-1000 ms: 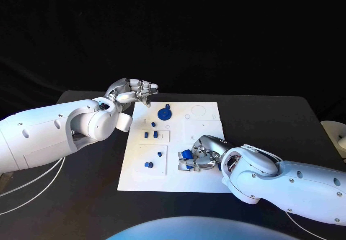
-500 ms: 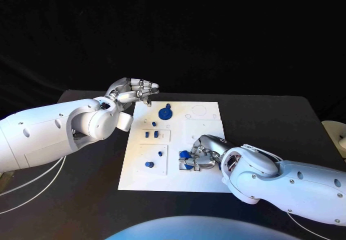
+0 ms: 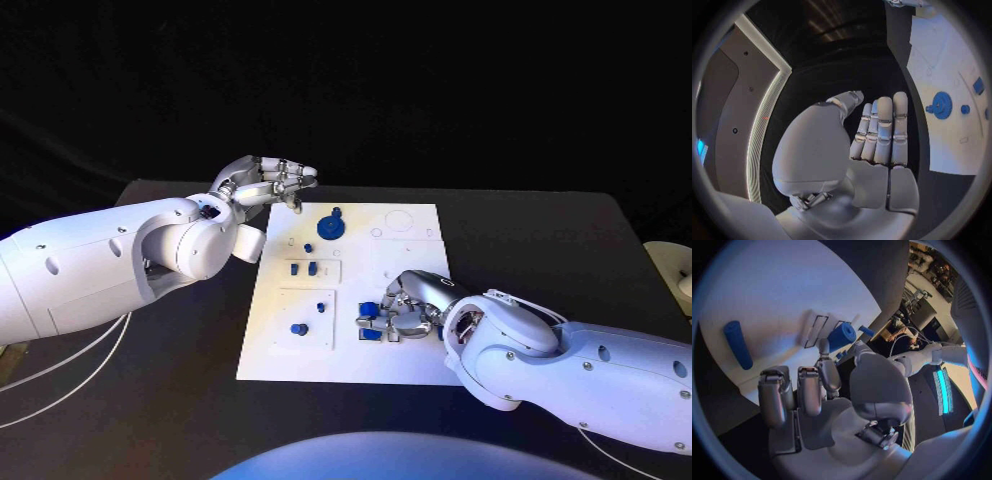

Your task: Assemble the parts on the task board

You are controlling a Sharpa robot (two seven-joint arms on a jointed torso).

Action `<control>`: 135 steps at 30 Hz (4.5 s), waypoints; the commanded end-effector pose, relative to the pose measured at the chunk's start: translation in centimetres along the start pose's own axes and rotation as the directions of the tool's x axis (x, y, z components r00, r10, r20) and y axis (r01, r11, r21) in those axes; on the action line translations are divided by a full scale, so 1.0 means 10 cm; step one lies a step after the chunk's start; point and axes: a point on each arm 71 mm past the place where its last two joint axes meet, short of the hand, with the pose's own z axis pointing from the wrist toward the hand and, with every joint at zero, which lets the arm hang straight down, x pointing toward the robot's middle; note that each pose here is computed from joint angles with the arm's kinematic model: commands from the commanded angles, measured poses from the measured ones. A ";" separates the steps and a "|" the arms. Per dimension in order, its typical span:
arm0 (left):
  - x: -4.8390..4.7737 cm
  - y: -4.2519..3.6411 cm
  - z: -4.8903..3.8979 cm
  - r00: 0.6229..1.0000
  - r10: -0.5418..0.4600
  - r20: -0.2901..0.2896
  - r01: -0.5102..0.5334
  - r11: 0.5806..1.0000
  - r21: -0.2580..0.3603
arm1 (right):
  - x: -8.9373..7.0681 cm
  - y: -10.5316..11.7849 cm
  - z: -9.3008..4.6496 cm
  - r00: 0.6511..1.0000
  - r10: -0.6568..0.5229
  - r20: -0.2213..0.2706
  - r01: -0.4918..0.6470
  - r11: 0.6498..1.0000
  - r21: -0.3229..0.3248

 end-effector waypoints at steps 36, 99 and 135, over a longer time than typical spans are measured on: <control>0.007 -0.010 -0.003 1.000 -0.002 -0.014 0.002 1.000 0.007 | -0.06 -0.11 -0.16 1.000 0.009 -0.009 -0.009 0.998 -0.064; 0.009 -0.008 0.009 1.000 -0.005 -0.019 0.005 1.000 0.012 | -0.36 -0.93 -0.53 0.995 -0.020 0.097 0.009 0.993 0.115; 0.006 -0.003 0.002 1.000 -0.007 -0.024 0.007 1.000 0.005 | 0.01 -0.86 -0.36 0.987 -0.153 -0.045 0.158 0.978 0.135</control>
